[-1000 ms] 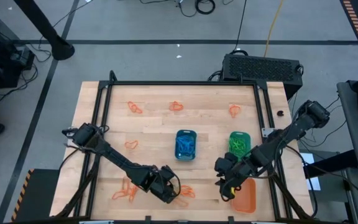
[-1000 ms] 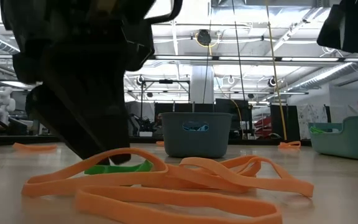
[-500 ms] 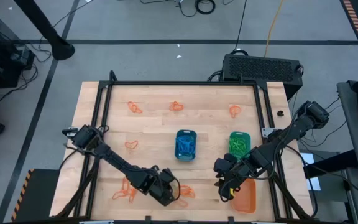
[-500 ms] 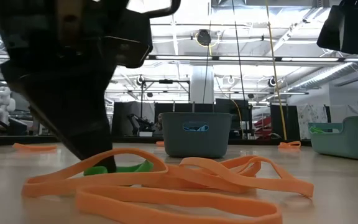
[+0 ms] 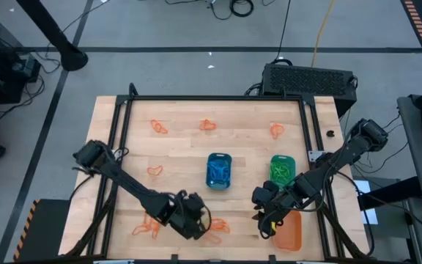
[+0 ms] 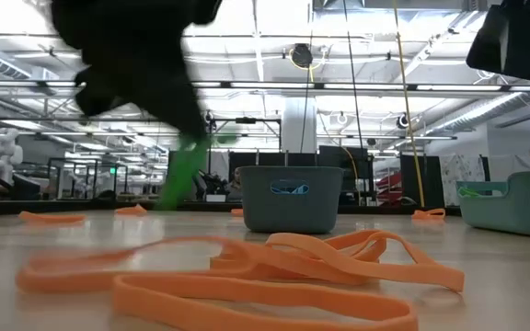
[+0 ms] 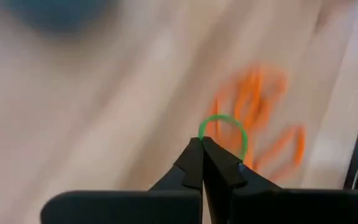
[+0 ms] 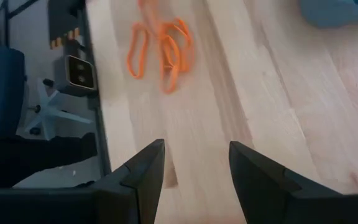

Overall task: Sort rubber bands into baskets
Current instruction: Put the green rubberband into the light blue bin

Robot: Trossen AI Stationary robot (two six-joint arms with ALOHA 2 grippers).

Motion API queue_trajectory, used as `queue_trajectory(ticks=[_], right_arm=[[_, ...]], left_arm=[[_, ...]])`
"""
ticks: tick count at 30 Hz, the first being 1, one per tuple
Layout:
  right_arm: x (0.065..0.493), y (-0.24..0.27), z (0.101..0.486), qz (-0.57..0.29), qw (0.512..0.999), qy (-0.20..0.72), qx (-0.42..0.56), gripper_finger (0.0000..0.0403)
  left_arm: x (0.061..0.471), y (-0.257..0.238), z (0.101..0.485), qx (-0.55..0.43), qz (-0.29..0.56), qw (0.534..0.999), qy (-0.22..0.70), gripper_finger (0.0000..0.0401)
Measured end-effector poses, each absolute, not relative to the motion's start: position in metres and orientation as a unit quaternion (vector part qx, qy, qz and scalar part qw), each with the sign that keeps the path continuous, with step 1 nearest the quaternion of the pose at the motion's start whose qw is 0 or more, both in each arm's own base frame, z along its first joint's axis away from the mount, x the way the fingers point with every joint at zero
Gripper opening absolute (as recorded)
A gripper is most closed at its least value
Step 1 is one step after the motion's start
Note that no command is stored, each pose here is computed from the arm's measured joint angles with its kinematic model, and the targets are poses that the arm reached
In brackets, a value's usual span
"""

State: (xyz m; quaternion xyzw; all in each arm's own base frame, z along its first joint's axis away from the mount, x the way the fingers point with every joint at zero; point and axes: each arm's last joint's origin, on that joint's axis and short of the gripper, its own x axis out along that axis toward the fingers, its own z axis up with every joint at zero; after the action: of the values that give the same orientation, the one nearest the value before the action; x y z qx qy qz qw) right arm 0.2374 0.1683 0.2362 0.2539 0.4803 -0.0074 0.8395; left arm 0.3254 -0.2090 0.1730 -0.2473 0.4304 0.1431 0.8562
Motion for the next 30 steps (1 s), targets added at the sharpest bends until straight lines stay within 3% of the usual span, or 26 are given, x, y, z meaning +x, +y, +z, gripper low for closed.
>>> queue_trajectory(ticks=[12, 22, 30], right_arm=[[0.268, 0.159, 0.257, 0.036, 0.910, 0.336, 0.240, 0.0171], [0.286, 0.137, 0.266, 0.009, 0.921, 0.274, 0.277, 0.0177], [0.296, 0.124, 0.265, 0.010, 0.916, 0.273, 0.295, 0.0227]], left_arm=[[0.331, -0.182, 0.248, -0.239, 0.134, 0.924, 0.267, 0.0001], [0.339, -0.174, 0.254, -0.246, 0.130, 0.930, 0.242, 0.0000], [0.343, -0.166, 0.254, -0.237, 0.137, 0.931, 0.239, 0.0000]])
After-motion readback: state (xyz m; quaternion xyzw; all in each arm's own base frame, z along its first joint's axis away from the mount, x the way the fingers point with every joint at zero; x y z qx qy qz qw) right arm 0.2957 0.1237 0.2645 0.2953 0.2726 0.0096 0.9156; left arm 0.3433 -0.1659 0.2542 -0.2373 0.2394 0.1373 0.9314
